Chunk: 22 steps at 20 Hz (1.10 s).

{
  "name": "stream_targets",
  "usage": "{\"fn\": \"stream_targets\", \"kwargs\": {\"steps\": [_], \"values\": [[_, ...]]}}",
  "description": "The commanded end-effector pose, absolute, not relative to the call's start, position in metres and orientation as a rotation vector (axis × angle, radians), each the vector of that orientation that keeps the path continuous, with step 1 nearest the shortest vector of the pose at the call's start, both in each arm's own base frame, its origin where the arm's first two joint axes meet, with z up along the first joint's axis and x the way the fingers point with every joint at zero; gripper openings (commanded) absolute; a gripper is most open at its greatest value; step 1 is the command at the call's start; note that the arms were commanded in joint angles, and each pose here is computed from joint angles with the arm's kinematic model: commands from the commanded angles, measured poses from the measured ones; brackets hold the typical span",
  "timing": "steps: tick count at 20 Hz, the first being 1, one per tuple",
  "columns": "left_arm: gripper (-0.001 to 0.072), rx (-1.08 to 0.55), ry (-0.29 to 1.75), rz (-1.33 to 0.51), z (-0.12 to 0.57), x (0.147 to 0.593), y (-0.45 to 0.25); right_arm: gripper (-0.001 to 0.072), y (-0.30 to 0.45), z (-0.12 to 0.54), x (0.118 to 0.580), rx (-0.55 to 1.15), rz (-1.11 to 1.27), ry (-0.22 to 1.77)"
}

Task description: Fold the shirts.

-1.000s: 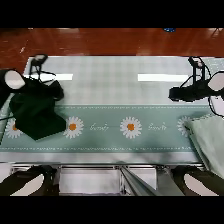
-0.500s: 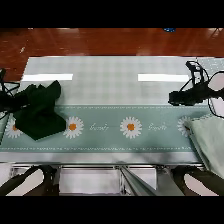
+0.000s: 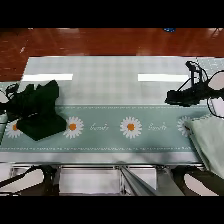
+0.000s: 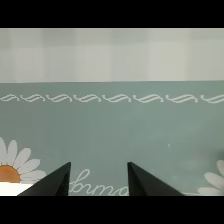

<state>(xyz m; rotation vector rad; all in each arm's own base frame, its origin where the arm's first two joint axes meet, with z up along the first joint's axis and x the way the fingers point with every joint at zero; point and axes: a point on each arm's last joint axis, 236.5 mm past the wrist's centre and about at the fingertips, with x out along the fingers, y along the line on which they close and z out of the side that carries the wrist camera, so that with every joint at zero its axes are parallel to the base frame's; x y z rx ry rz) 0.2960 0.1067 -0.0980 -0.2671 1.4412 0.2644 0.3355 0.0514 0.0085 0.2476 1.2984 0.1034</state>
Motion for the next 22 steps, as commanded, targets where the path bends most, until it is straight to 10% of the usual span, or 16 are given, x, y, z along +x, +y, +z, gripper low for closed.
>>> {"fn": "stream_targets", "kwargs": {"steps": [1, 8, 22], "values": [[0.0019, -0.292, 1.482, 0.177, -0.096, 0.295, 0.091, 0.0412, 0.062, 0.013, 0.336, 0.295, 0.126, 1.292], [0.0019, -0.561, 0.708, -0.286, 0.171, 0.413, -0.011, 0.0411, 0.058, 0.086, 0.333, 0.267, 0.142, 1.050], [0.0018, -0.337, -0.075, -0.724, 0.549, 0.291, -0.147, 0.0411, 0.054, 0.219, 0.265, 0.218, 0.178, 0.610]]}}
